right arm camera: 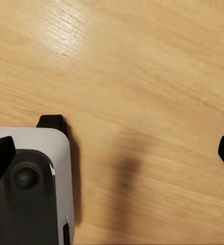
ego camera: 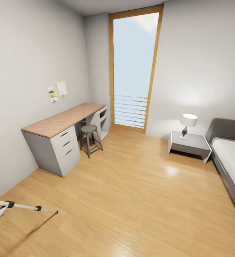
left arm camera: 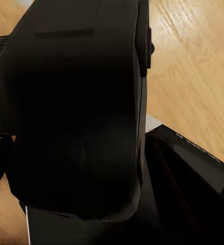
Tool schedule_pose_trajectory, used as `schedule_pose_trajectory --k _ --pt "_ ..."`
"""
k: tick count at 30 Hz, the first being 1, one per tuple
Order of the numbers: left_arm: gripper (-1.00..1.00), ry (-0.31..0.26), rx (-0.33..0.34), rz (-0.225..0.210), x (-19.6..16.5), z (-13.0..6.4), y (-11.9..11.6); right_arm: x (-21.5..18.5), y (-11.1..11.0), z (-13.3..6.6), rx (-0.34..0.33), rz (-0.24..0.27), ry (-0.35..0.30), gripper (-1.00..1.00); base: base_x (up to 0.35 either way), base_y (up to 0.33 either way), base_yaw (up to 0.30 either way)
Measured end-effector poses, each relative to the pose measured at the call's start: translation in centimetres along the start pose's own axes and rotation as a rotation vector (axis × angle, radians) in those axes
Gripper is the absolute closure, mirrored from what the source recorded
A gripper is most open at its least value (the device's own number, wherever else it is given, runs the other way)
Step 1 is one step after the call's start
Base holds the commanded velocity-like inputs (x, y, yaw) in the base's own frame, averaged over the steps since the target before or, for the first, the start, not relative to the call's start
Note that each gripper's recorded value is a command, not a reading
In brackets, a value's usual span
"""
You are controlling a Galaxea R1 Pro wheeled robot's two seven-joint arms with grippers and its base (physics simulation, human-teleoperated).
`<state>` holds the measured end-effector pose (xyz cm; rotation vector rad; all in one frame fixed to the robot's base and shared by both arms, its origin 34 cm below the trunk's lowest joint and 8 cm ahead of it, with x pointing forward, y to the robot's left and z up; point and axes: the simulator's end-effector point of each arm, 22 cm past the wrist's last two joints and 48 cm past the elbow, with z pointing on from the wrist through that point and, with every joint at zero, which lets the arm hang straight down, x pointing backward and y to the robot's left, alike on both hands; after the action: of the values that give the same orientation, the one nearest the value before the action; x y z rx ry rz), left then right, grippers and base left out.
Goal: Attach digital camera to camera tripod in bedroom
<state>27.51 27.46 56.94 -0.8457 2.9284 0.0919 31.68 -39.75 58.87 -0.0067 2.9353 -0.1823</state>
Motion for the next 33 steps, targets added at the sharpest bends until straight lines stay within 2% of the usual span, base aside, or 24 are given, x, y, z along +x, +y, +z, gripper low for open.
schedule_pose_trajectory --k 33 --pt "1.0 -0.001 0.001 0.001 0.01 0.0 -0.05 -0.01 -0.55 -0.04 0.008 0.0 -0.001 -1.0 0.0 0.0 0.272"
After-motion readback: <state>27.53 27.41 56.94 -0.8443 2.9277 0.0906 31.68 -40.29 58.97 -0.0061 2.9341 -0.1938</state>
